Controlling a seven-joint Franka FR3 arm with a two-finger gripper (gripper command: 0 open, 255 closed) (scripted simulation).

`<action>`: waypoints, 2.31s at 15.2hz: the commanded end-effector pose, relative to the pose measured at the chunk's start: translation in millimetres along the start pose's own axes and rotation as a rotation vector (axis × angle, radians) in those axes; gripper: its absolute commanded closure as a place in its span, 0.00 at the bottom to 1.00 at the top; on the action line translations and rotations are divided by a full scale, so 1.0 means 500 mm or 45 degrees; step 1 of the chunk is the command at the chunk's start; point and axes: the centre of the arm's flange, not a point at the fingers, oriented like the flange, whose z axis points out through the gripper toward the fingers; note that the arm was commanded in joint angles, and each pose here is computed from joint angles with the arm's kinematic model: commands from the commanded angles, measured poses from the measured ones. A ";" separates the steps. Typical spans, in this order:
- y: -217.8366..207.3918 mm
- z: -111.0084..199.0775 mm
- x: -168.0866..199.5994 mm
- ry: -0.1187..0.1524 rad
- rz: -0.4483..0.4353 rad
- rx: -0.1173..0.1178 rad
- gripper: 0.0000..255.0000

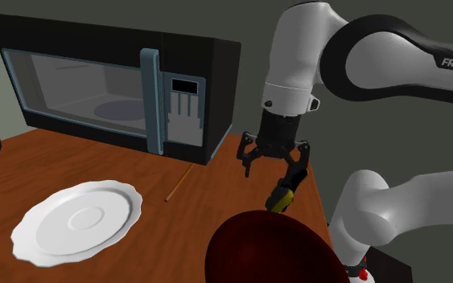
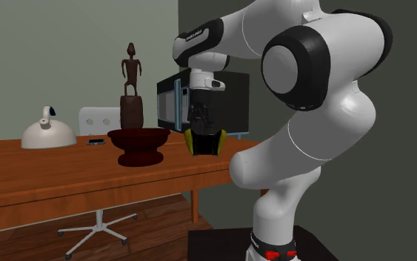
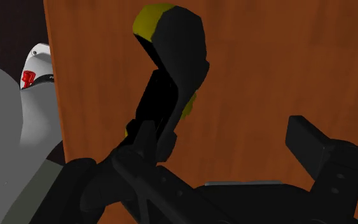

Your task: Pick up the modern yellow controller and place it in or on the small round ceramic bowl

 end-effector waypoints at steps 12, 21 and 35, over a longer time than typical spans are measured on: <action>0.011 0.030 -0.005 -0.098 0.009 -0.116 1.00; 0.011 -0.065 -0.011 -0.098 0.009 -0.116 1.00; 0.061 0.029 0.047 -0.277 0.421 -0.103 0.00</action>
